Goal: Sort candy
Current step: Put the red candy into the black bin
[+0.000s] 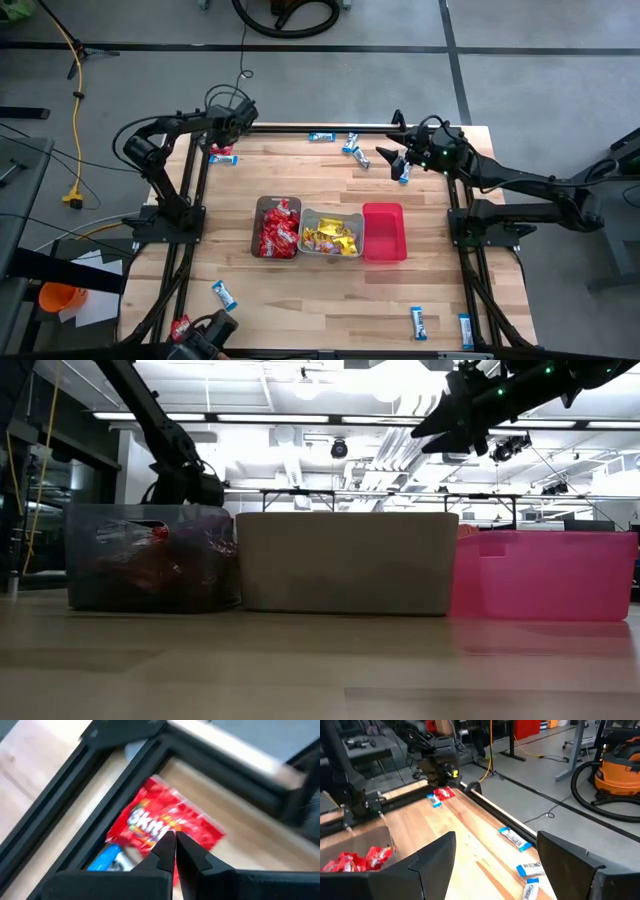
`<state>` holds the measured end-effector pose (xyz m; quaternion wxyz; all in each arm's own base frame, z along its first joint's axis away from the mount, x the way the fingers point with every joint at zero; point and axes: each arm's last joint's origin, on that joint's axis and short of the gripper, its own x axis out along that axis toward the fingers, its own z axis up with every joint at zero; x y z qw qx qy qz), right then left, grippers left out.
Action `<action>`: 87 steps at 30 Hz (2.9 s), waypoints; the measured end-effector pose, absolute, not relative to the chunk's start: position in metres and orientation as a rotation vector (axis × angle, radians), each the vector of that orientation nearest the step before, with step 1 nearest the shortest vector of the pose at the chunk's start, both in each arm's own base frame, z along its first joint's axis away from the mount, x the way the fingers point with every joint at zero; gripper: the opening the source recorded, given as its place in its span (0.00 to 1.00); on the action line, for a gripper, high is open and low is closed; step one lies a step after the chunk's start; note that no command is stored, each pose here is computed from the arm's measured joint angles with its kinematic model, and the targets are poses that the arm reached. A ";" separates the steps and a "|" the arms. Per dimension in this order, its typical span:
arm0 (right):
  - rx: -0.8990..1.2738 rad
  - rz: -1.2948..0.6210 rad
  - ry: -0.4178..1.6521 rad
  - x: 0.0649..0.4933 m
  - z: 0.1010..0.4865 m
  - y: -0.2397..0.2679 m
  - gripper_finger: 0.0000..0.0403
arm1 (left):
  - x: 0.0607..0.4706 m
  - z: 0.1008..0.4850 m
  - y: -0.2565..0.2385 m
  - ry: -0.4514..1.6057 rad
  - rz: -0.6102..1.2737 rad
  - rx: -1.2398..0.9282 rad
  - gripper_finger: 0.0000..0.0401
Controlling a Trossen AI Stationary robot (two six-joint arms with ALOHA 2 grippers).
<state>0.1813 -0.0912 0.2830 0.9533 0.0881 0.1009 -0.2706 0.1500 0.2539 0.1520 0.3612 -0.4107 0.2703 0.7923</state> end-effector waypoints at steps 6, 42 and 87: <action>0.175 -0.517 0.222 0.180 0.282 -0.092 0.68 | 0.153 0.137 0.248 0.748 2.043 -1.037 0.00; 0.208 -0.395 0.254 0.181 0.279 -0.088 0.68 | 0.251 0.129 0.086 1.335 1.484 -0.774 0.00; 0.718 -0.421 0.141 0.182 0.280 -0.087 0.68 | 0.161 0.215 0.059 0.953 0.866 -0.739 0.45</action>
